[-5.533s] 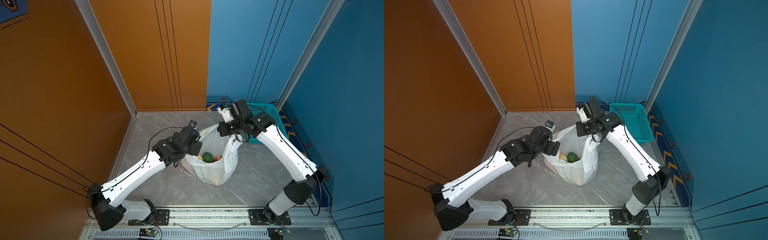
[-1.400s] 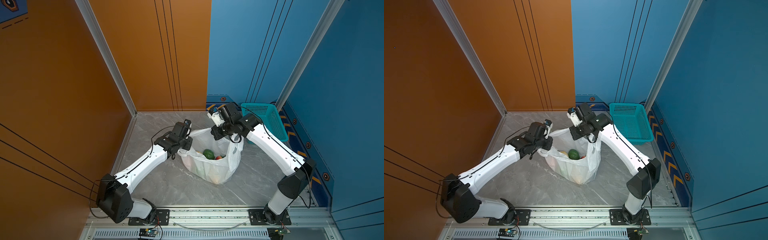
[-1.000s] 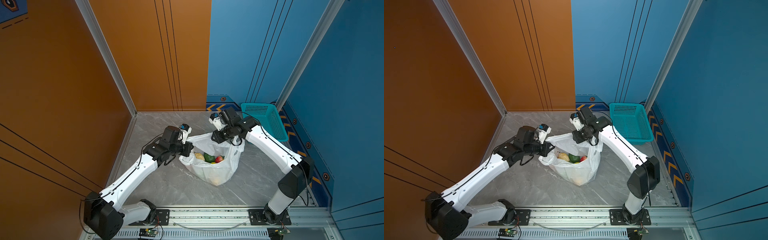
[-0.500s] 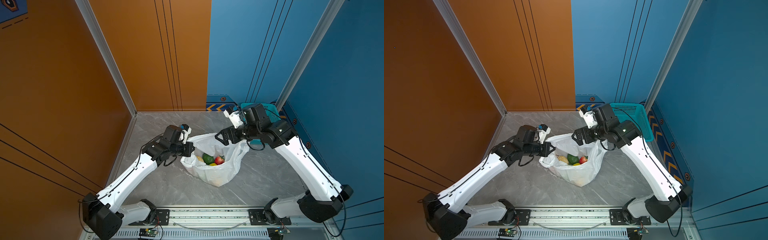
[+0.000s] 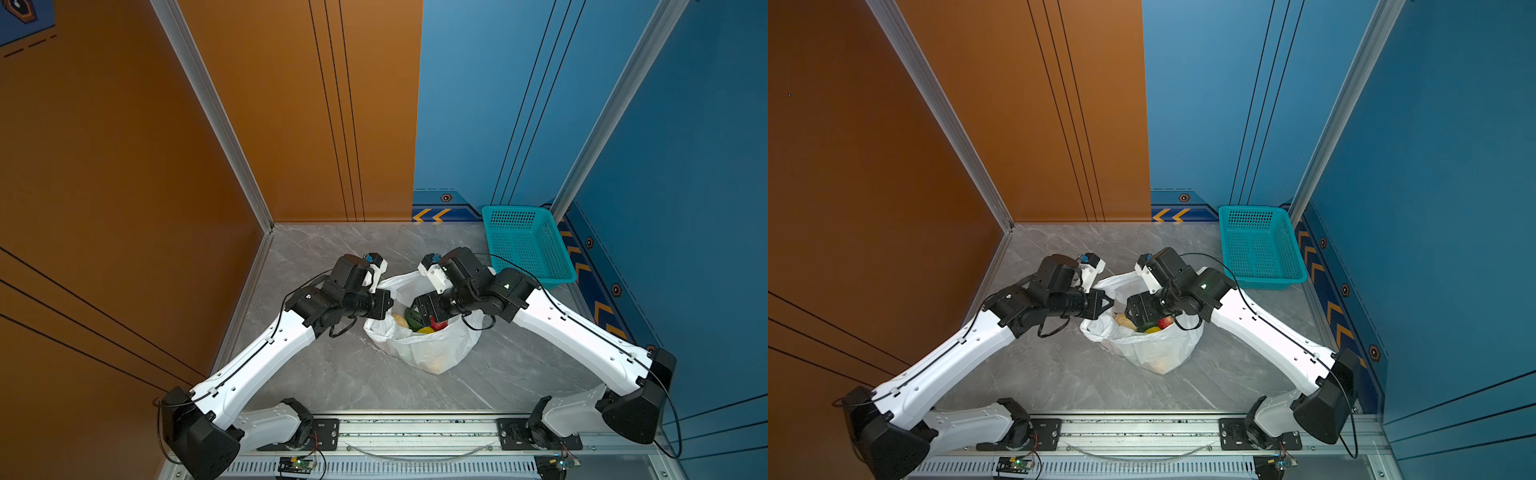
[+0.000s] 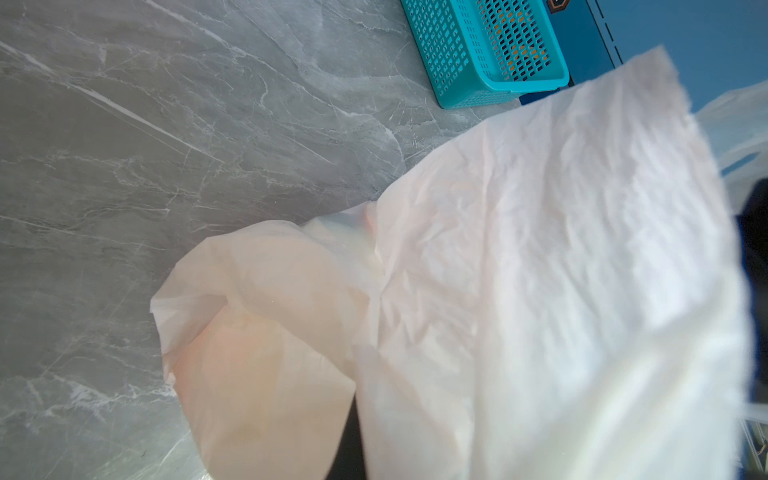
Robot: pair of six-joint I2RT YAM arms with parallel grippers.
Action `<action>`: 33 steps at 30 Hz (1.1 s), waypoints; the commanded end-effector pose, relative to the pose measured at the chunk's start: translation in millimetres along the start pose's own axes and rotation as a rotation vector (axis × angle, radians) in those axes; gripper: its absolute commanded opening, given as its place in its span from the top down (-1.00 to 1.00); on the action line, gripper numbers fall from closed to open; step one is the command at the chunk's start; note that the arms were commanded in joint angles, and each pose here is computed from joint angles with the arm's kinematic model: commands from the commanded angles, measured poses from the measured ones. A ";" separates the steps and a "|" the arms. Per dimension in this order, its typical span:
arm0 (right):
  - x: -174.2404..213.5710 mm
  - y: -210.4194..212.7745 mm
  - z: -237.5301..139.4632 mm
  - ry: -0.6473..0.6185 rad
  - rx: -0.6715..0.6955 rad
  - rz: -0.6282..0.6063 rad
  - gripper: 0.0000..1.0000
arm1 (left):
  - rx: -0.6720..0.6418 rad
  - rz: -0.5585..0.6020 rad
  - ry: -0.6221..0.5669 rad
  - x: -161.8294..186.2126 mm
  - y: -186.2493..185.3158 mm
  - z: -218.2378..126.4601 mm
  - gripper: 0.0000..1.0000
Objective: Untie the knot of the plastic bag and take out the fruit
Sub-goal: 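Hold the bag rim with the left gripper while the right gripper lowers into the bag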
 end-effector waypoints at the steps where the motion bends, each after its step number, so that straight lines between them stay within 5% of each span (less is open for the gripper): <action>1: -15.4 -13.1 27.8 -0.099 0.119 0.051 -0.78 | -0.024 0.009 -0.030 4.1 -1.1 -9.3 1.00; 13: -43.9 -109.1 56.0 -0.236 0.556 0.133 -1.00 | -0.127 0.003 -0.034 27.7 22.5 1.6 1.00; 17: -36.1 -117.9 55.3 -0.168 0.503 0.113 -1.00 | -0.128 -0.031 -0.059 30.2 27.0 4.5 1.00; 25: -10.8 -61.1 43.3 -0.024 0.297 0.023 -1.00 | -0.122 -0.066 -0.086 22.5 22.7 6.5 1.00; 33: 22.3 -22.9 40.9 0.018 0.313 -0.032 -1.00 | -0.140 -0.096 -0.088 23.6 24.4 9.6 1.00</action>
Point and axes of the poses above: each gripper's point midway between its finger pads, its own z axis out along the fingers, its own y axis along the line the jaws close on, x = y × z, the point moved 8 cm from there along -z, back along the fingers, and after that the axes turned 11 degrees about -z, right-handed, at the moved point
